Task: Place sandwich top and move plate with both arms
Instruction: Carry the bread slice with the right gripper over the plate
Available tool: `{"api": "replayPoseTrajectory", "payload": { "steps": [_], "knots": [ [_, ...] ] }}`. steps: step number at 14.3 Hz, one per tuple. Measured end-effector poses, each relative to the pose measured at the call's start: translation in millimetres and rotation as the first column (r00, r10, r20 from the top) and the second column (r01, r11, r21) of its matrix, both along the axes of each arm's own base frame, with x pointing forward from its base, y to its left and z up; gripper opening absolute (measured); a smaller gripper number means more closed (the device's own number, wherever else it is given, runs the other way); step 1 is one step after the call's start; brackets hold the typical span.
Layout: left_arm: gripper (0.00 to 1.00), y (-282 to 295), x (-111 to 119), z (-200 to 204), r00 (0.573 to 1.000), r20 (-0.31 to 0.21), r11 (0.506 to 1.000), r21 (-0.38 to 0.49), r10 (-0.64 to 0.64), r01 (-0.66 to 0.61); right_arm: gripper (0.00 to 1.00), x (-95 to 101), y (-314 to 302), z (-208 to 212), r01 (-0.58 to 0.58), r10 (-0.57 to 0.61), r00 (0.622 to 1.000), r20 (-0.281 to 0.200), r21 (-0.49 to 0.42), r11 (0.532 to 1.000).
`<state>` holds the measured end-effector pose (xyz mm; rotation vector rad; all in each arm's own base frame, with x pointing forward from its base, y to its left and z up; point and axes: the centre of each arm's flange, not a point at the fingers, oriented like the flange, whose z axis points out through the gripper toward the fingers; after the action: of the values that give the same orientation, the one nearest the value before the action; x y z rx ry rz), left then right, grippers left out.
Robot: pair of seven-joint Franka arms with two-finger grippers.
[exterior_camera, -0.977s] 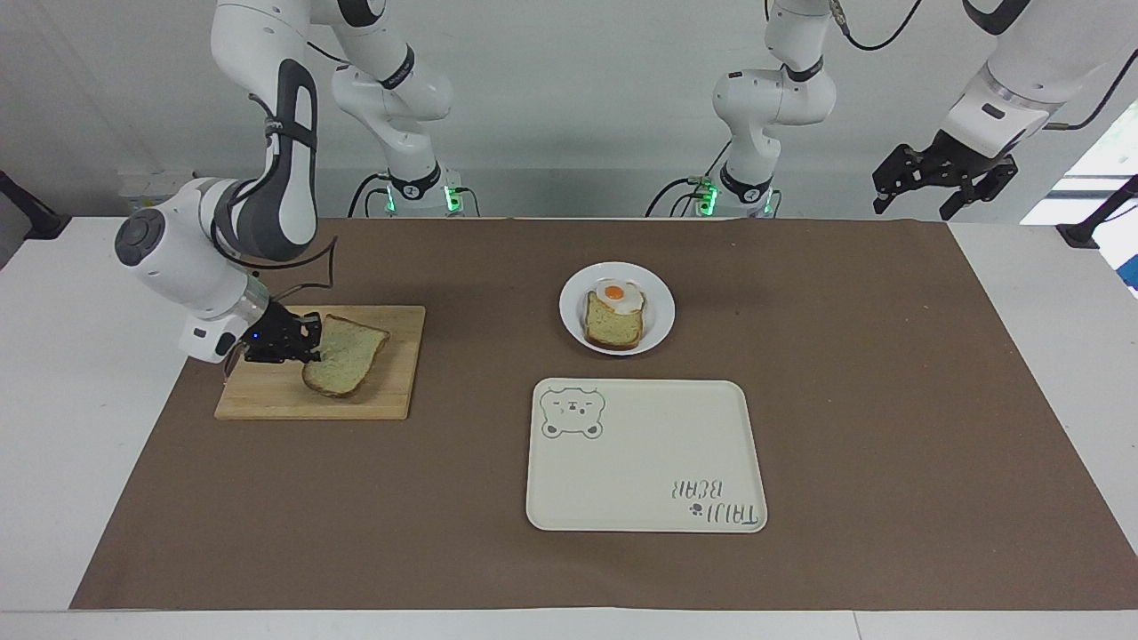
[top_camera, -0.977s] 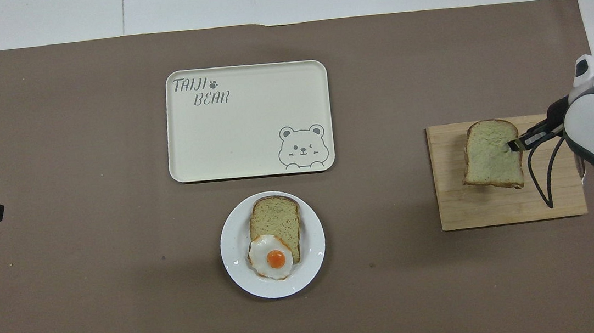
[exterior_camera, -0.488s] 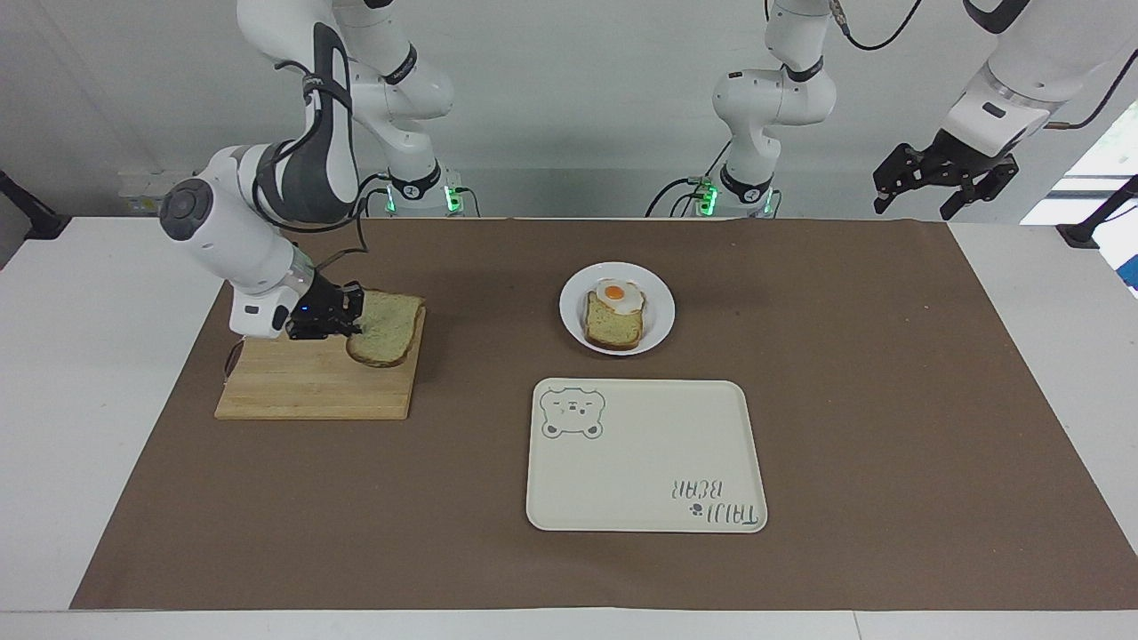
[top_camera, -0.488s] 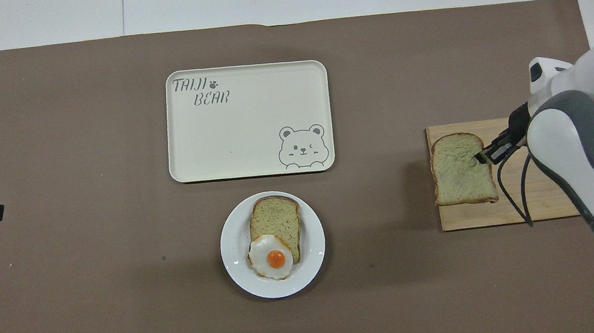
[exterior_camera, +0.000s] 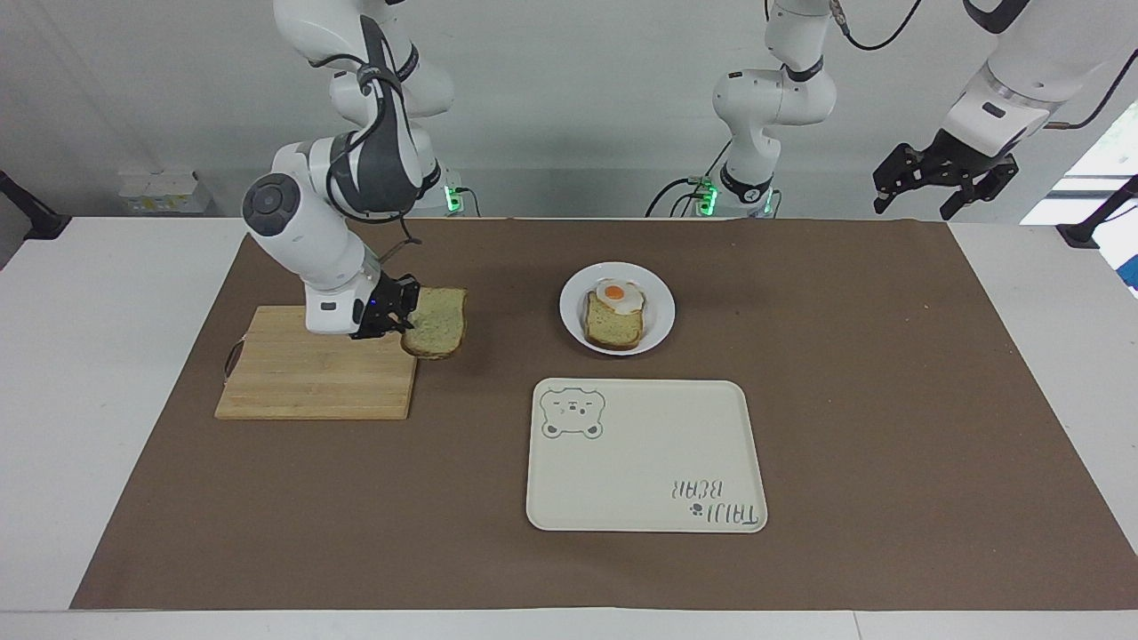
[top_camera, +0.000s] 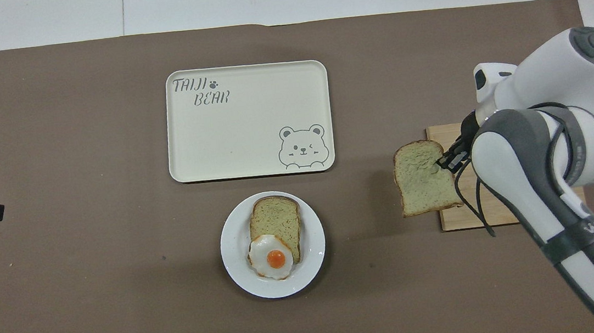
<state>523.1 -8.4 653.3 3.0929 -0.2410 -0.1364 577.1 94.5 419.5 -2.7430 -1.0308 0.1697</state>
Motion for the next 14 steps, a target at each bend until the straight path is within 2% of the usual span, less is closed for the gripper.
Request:
{"api": "replayPoseTrajectory", "payload": {
  "steps": [5, 7, 14],
  "knots": [
    [1.00, -0.3, 0.0, 0.0, 1.000, 0.000, 1.000, 0.000, -0.001, 0.001, 0.11, -19.2, 98.8, 4.5, 0.044, -0.044, 0.999, 0.015, -0.028, 0.999],
    [1.00, -0.5, -0.1, -0.1, 1.000, -0.001, 1.000, 0.000, -0.001, 0.001, 0.11, -27.9, 132.6, 5.7, 0.046, -0.045, 0.998, 0.037, -0.027, 0.999],
    [1.00, -1.1, -1.3, -0.8, 1.000, -0.011, 1.000, 0.000, -0.003, 0.003, 0.11, -52.9, 223.2, -12.8, -0.038, 0.034, 0.996, 0.083, 0.051, 0.998]
  ]
}}
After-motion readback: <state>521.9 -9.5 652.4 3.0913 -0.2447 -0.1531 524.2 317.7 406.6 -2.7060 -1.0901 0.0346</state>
